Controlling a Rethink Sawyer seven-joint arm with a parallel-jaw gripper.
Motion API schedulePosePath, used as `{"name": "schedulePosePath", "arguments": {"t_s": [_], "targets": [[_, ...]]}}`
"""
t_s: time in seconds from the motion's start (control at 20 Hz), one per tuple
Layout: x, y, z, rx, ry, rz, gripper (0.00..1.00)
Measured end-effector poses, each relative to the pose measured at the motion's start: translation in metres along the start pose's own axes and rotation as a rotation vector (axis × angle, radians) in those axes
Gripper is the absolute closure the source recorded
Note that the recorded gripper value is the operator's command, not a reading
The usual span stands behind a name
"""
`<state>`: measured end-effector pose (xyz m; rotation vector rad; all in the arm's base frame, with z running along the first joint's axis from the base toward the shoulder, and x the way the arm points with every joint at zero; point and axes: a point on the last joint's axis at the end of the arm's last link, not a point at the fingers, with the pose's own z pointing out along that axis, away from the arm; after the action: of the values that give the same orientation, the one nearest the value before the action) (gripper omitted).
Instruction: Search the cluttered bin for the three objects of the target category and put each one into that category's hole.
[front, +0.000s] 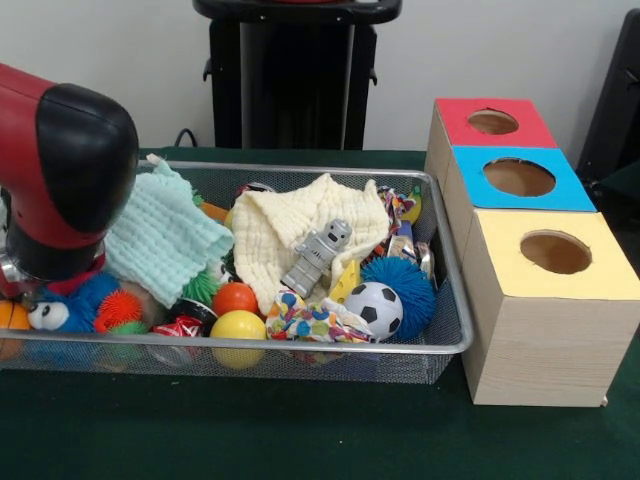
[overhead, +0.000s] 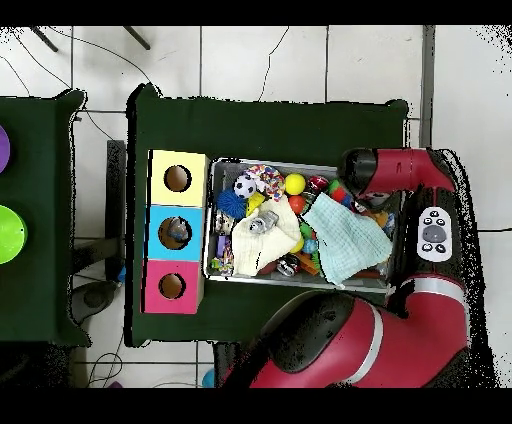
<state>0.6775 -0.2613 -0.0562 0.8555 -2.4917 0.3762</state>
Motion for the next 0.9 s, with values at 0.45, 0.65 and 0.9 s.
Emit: {"name": "schedulePosePath", "arguments": {"t_s": [0.45,0.65,0.9], "targets": [[-0.0045,-0.0002,0.0032,0.015,0.040,-0.005,0.00],[-0.0069,-0.0024,0.0042,0.001,0.063,0.004,0.00],[-0.0094,-0.0062,0.0072,-0.006,0.077,0.014,1.00]]}}
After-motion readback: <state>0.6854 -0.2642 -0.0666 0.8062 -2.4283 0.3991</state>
